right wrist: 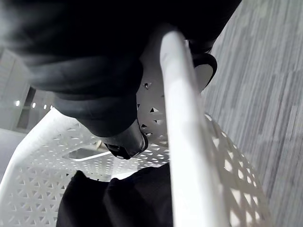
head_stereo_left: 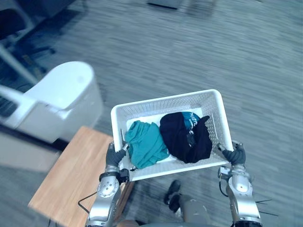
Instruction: Pick up the laundry basket with both hands and put the clothes into the washing machine.
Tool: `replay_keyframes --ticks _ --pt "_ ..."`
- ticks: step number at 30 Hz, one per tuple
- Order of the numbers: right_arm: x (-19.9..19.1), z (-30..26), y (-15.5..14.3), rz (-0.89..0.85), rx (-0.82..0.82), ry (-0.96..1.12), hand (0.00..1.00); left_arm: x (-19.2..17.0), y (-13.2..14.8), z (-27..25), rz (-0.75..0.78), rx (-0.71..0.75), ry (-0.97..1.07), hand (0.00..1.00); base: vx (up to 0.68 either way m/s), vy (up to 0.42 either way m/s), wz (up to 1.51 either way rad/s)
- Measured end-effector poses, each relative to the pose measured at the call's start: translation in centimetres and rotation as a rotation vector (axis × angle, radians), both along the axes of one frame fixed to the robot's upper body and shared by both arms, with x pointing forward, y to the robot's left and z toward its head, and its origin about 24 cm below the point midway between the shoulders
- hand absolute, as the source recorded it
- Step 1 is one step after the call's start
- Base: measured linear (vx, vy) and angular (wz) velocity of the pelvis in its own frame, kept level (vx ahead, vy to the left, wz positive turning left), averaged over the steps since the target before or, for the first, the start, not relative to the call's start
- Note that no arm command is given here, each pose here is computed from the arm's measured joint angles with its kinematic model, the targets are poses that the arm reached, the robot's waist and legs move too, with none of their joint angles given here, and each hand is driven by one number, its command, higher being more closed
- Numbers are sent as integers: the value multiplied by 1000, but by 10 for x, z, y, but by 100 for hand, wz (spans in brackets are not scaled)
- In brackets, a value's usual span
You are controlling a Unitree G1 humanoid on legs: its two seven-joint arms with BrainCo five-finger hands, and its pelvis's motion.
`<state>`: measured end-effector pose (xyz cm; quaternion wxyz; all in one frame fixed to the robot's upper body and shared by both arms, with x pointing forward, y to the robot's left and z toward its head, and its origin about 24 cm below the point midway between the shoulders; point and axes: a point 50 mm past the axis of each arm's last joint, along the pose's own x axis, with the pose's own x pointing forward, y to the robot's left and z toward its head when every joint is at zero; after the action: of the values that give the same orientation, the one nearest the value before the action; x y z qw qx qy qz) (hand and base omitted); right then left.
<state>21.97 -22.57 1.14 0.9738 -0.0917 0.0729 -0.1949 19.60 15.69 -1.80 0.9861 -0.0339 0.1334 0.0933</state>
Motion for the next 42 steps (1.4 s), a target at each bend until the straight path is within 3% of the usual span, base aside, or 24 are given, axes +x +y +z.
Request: replay_keyframes --ticks 5,14,22,31,42 --pt "1 -1 4 53 -28 17 100 -19 2 -15 27 -16 75 100 237 79 -117" --pt "1 -5 16 86 -15 30 100 -22 14 -11 103 -28 59 100 325 165 -57" --pt "1 -25 29 84 36 103 100 -23 27 -10 71 62 76 100 574 103 24" --pt "-5 -19 3 28 -11 93 100 -3 4 -11 14 46 64 100 778 -160 31" --pt "0 -8 1 17 -22 52 100 -4 1 -11 -8 25 49 100 703 -1 -16"
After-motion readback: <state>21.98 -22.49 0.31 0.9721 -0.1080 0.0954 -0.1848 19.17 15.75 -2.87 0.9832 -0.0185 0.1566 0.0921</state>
